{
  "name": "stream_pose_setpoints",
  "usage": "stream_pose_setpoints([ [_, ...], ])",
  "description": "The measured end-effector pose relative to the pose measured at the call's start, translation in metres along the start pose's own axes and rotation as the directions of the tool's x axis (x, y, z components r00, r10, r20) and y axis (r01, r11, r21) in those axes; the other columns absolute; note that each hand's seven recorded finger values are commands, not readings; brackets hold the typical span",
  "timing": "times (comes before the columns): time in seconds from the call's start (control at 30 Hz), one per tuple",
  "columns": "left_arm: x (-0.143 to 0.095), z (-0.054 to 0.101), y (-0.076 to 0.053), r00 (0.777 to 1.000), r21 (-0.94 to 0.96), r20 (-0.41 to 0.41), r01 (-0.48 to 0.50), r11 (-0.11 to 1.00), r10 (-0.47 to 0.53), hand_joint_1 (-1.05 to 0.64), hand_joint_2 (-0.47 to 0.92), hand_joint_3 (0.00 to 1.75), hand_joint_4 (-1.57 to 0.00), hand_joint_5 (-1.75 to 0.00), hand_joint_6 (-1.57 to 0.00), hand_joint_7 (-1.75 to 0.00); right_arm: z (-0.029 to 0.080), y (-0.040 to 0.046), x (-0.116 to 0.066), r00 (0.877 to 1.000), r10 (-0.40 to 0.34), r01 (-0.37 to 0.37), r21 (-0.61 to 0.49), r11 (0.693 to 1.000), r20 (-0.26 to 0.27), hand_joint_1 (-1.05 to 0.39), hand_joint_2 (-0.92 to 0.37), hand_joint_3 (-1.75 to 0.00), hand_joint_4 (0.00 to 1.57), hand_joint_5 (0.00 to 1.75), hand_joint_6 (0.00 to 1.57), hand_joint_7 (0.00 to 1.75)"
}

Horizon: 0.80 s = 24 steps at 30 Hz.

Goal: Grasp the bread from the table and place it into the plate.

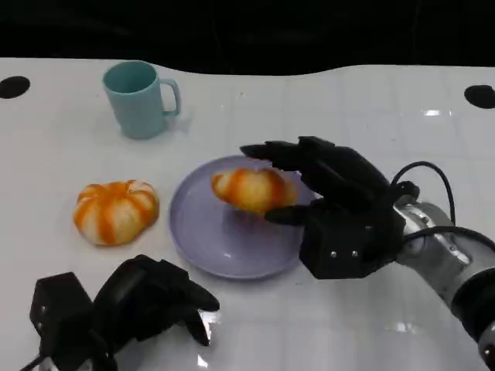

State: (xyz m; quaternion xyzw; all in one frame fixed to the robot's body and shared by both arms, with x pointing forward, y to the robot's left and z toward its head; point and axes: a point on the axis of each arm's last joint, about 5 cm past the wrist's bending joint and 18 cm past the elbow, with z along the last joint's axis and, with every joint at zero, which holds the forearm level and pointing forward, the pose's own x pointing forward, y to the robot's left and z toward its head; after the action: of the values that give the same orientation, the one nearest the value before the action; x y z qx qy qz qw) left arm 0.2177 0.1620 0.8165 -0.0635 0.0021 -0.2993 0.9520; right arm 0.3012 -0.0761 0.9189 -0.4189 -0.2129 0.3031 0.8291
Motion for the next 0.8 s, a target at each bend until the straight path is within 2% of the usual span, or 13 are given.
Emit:
stream_pose_setpoints([
  [0.23, 0.000, 0.000, 0.000, 1.000, -0.003, 0.000, -0.001, 1.000, 0.001, -1.05, 0.91, 0.03, -1.34, -0.82, -1.57, -0.07, 0.000, -0.0002, -0.006, 1.000, 0.019, -0.019, -0.001, 1.000, 0.002, -0.92, -0.92, -0.51, 0.00, 0.45, 0.10, 0.03],
  [0.43, 0.000, 0.000, 0.000, 1.000, -0.008, -0.002, -0.001, 1.000, 0.001, -1.05, 0.92, 0.02, -1.34, -0.82, -1.57, -0.07, 0.000, -0.0041, -0.012, 1.000, 0.020, -0.020, 0.021, 1.000, 0.011, -0.91, -0.92, -0.50, 0.00, 0.46, 0.10, 0.03],
  [0.53, -0.001, 0.000, 0.000, 1.000, -0.010, -0.004, -0.002, 1.000, 0.002, -1.05, 0.92, 0.02, -1.34, -0.82, -1.57, -0.07, 0.000, -0.0033, -0.017, 1.000, 0.026, -0.026, 0.039, 0.999, 0.016, -0.88, -0.92, -0.49, 0.04, 0.49, 0.14, 0.04],
  [0.63, -0.002, -0.001, -0.001, 1.000, -0.012, -0.006, -0.004, 1.000, 0.004, -1.05, 0.92, 0.02, -1.34, -0.82, -1.57, -0.07, -0.001, -0.0050, -0.025, 1.000, -0.007, 0.005, 0.070, 0.998, 0.030, -0.85, -0.92, -0.46, 0.07, 0.53, 0.18, 0.06],
  [0.7, -0.002, -0.001, -0.001, 1.000, -0.013, -0.008, -0.005, 1.000, 0.004, -1.05, 0.92, 0.02, -1.35, -0.82, -1.57, -0.07, -0.002, -0.0058, -0.031, 0.999, -0.026, 0.023, 0.084, 0.996, 0.035, -0.81, -0.92, -0.43, 0.15, 0.58, 0.26, 0.10],
  [0.8, -0.002, -0.002, -0.001, 1.000, -0.014, -0.008, -0.005, 1.000, 0.005, -1.05, 0.92, 0.02, -1.35, -0.82, -1.57, -0.07, -0.003, -0.0035, -0.042, 0.997, -0.061, 0.056, 0.112, 0.992, 0.046, -0.77, -0.92, -0.42, 0.23, 0.63, 0.34, 0.13],
])
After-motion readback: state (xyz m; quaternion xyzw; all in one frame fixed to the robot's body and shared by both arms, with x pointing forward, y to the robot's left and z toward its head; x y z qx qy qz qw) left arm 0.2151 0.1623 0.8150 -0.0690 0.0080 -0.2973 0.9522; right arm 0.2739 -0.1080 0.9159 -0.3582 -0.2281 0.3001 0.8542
